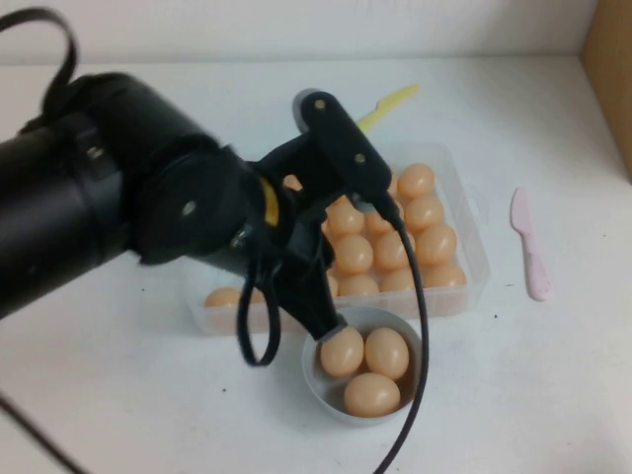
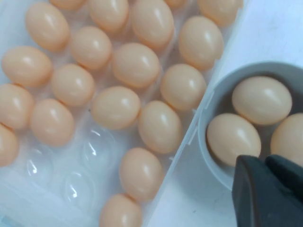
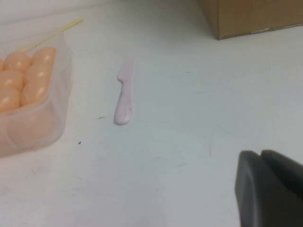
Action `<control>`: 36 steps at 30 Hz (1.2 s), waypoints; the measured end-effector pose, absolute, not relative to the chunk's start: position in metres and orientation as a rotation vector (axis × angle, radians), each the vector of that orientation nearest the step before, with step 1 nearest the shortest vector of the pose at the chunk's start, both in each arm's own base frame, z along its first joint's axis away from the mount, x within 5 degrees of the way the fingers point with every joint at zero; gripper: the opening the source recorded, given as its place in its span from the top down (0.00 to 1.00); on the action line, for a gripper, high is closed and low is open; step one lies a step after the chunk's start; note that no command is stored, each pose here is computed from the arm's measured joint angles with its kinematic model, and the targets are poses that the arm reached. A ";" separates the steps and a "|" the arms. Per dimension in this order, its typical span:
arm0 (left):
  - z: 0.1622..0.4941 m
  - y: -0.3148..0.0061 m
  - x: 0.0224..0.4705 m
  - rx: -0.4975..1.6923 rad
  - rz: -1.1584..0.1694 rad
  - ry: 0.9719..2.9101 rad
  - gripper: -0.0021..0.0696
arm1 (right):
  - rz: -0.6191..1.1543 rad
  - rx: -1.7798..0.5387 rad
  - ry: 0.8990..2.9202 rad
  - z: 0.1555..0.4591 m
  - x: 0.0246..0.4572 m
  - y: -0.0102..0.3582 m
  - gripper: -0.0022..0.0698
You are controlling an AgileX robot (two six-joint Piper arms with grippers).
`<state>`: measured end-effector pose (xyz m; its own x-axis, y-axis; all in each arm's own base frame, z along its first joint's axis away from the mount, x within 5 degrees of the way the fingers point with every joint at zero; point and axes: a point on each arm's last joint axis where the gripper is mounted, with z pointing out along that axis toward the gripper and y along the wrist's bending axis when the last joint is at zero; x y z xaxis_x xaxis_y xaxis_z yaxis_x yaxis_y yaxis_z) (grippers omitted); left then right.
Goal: Take an egg out of the egg box
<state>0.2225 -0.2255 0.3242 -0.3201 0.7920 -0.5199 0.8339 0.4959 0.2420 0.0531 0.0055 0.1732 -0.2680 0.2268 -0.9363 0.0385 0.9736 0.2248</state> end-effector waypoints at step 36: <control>0.242 -0.006 0.060 0.212 0.018 1.701 0.98 | 0.182 0.194 1.838 0.173 0.053 0.006 1.00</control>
